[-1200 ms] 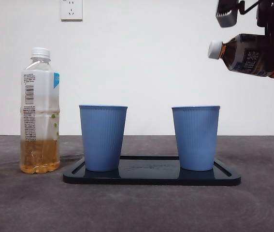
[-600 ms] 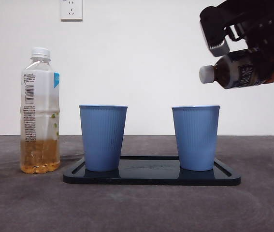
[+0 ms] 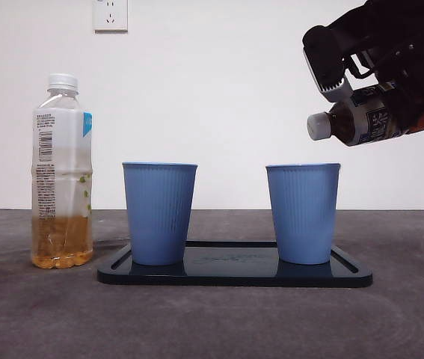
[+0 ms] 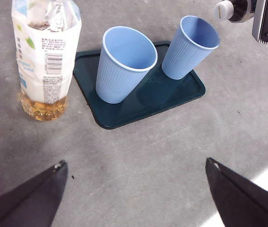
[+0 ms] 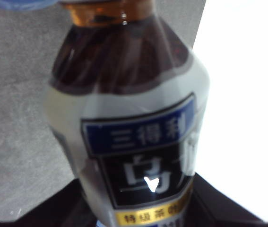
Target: Pour the drink into the cup
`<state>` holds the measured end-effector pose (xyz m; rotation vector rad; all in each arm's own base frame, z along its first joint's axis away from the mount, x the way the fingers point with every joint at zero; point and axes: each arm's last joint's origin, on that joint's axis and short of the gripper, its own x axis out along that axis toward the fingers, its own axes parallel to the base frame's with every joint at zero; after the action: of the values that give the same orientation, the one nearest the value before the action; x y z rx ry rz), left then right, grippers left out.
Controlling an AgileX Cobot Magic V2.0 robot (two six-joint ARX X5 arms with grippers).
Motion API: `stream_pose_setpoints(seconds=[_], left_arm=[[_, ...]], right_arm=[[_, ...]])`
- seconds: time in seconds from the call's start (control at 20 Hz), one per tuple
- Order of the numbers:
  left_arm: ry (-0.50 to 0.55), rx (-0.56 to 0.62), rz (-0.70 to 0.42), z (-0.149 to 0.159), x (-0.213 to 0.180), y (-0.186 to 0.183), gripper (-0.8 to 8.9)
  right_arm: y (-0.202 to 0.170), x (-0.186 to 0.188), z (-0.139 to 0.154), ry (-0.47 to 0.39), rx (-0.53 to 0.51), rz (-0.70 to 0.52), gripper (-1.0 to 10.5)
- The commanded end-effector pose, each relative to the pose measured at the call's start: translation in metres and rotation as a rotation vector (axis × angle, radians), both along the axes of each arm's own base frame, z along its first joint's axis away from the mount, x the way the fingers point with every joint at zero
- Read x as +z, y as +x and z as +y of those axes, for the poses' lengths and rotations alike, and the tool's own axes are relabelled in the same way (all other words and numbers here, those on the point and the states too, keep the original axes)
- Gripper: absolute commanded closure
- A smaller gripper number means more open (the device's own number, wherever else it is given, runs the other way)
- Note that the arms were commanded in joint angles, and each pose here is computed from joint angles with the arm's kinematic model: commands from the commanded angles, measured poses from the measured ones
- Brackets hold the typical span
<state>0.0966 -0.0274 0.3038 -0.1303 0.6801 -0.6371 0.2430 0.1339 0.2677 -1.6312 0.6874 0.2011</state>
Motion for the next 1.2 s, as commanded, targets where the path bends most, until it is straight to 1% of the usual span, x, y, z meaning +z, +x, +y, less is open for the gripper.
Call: stream_pose_setpoints(seconds=[0.05, 0.45, 0.55, 0.65, 0.8, 0.9, 0.95, 1.0, 1.05, 1.1, 1.15, 1.2], left_arm=[[-0.002, -0.014, -0.023, 0.0, 0.006, 0.0, 3.44], [-0.002, -0.014, -0.023, 0.0, 0.006, 0.0, 3.44], [-0.002, -0.014, -0.023, 0.0, 0.006, 0.0, 3.44], [-0.002, -0.014, -0.023, 0.0, 0.006, 0.0, 3.44], [-0.002, -0.014, -0.023, 0.0, 0.006, 0.0, 3.44], [-0.002, -0.014, -0.023, 0.0, 0.006, 0.0, 3.44], [-0.002, -0.014, -0.022, 0.0, 0.006, 0.0, 3.44], [-0.002, -0.014, -0.022, 0.0, 0.006, 0.0, 3.44], [-0.002, -0.014, -0.022, 0.0, 0.006, 0.0, 3.44], [-0.002, -0.014, -0.022, 0.0, 0.006, 0.0, 3.44], [-0.002, -0.014, -0.023, 0.0, 0.006, 0.0, 3.44], [-0.002, -0.014, -0.023, 0.0, 0.006, 0.0, 3.44]], right_arm=[[0.004, 0.013, 0.006, 0.007, -0.006, -0.061, 8.4], [0.004, 0.013, 0.006, 0.014, -0.01, -0.063, 8.4], [0.004, 0.013, 0.006, 0.061, -0.034, -0.082, 8.4], [0.004, 0.015, 0.006, 0.175, -0.095, -0.126, 8.4], [0.002, 0.024, 0.0, 0.416, -0.164, -0.182, 8.4], [-0.003, 0.032, -0.005, 0.595, -0.206, -0.208, 8.4], [-0.007, 0.038, -0.011, 0.733, -0.238, -0.218, 8.4], [-0.009, 0.042, -0.015, 0.831, -0.257, -0.216, 8.4], [-0.011, 0.048, -0.022, 0.97, -0.287, -0.21, 8.4], [-0.013, 0.052, -0.03, 1.09, -0.316, -0.204, 8.4], [-0.014, 0.057, -0.038, 1.202, -0.339, -0.195, 8.4], [-0.015, 0.06, -0.045, 1.275, -0.343, -0.187, 8.4]])
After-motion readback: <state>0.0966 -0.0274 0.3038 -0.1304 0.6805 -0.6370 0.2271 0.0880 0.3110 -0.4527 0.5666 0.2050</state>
